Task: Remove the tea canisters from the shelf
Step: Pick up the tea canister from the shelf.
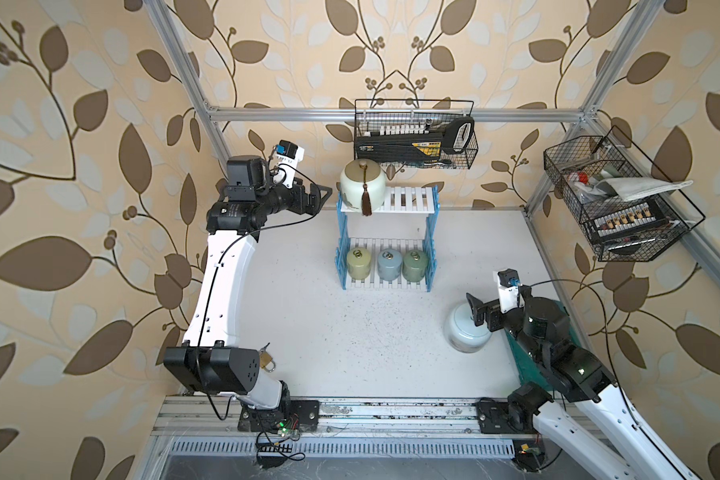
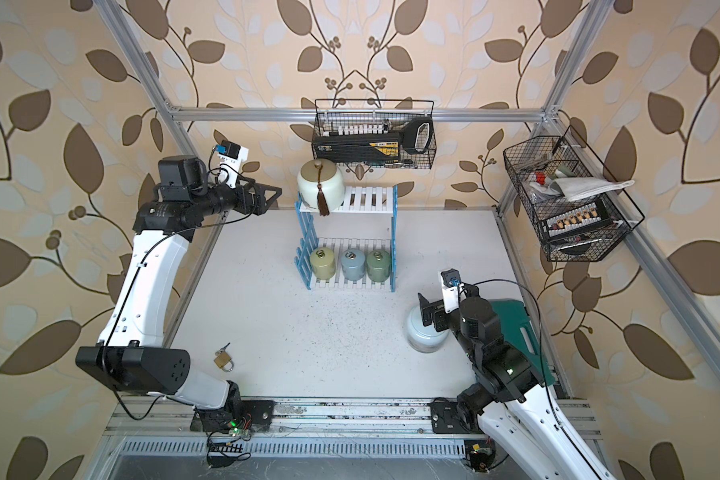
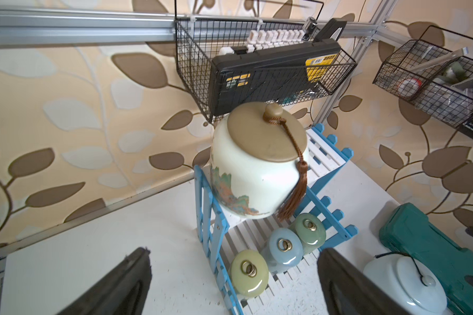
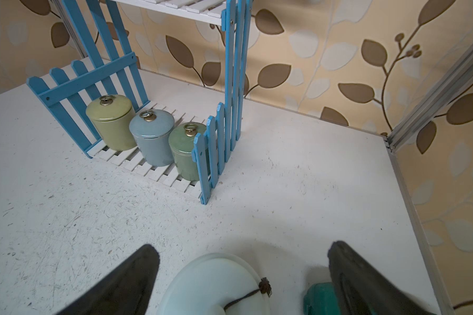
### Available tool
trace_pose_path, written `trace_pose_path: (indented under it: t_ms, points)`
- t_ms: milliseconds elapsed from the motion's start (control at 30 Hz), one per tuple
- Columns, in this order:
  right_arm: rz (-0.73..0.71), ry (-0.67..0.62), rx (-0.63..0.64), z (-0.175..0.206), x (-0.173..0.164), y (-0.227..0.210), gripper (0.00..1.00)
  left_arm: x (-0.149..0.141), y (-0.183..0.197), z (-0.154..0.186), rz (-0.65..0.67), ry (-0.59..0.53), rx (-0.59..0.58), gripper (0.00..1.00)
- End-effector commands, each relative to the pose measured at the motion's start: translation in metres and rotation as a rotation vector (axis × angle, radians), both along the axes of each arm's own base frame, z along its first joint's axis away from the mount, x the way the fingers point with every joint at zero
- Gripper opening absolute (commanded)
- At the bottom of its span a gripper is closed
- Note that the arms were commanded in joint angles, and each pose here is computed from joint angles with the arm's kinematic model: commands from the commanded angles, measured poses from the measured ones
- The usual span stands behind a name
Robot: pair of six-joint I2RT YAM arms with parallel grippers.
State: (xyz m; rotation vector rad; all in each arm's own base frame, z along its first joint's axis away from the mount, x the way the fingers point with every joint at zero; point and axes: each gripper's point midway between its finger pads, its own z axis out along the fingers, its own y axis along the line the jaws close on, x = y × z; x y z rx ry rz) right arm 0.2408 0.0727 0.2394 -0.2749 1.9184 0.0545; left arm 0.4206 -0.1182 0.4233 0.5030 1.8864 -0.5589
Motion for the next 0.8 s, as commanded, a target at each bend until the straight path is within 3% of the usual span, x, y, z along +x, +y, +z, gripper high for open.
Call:
trace_pose_path:
  t_ms: [0,267,767]
  points:
    - [-0.008,0.005,-0.021,-0.008,0.000,-0.003,0.99,0.008,-0.008,0.016,-0.012,-0.035,0.006,0.99]
    - [-0.017,-0.033,-0.011,-0.010,-0.001,-0.005,0.99,0.033,-0.031,0.036,-0.050,-0.100,0.013,0.98]
    - [-0.058,-0.079,-0.011,-0.007,-0.003,-0.015,0.99,0.077,-0.074,0.021,-0.103,-0.164,0.087,0.98]
